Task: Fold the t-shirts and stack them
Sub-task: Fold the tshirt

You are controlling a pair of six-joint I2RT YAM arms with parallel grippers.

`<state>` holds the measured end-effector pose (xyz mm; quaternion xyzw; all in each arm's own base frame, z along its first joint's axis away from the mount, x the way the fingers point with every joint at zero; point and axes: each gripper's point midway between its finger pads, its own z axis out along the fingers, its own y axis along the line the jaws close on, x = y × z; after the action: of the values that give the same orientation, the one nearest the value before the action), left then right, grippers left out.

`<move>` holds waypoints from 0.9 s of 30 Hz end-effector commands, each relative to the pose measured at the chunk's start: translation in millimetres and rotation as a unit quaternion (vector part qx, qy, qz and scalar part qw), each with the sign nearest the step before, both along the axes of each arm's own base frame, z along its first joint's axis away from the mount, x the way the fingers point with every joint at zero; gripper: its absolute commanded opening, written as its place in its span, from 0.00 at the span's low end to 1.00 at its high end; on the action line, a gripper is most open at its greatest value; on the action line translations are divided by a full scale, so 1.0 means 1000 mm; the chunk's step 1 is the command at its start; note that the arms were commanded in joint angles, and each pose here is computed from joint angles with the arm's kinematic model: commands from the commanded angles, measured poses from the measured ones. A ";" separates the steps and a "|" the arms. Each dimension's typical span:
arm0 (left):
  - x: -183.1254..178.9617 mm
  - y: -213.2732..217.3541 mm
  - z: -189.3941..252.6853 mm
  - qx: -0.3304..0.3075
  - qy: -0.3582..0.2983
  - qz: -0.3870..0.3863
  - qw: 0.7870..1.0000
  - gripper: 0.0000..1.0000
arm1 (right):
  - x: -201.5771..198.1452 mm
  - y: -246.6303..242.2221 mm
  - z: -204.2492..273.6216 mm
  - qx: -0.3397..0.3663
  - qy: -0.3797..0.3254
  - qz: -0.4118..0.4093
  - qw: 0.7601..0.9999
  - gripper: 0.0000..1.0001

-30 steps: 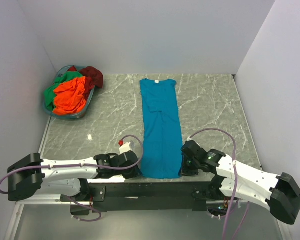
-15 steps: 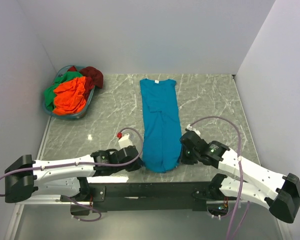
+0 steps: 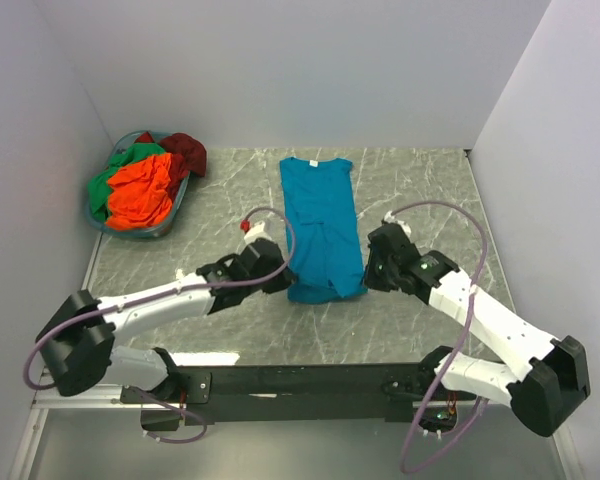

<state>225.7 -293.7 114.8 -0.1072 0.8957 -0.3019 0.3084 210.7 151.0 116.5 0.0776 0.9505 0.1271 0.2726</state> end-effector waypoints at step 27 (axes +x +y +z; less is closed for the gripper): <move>0.182 -0.004 0.019 0.015 -0.072 0.018 0.997 0.00 | 0.157 0.001 0.020 -0.014 -0.033 -0.024 0.999 0.00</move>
<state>389.1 -287.2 111.4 -0.1170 0.8895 -0.2656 0.3529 344.0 148.9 120.5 0.0980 0.9504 0.0980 0.2784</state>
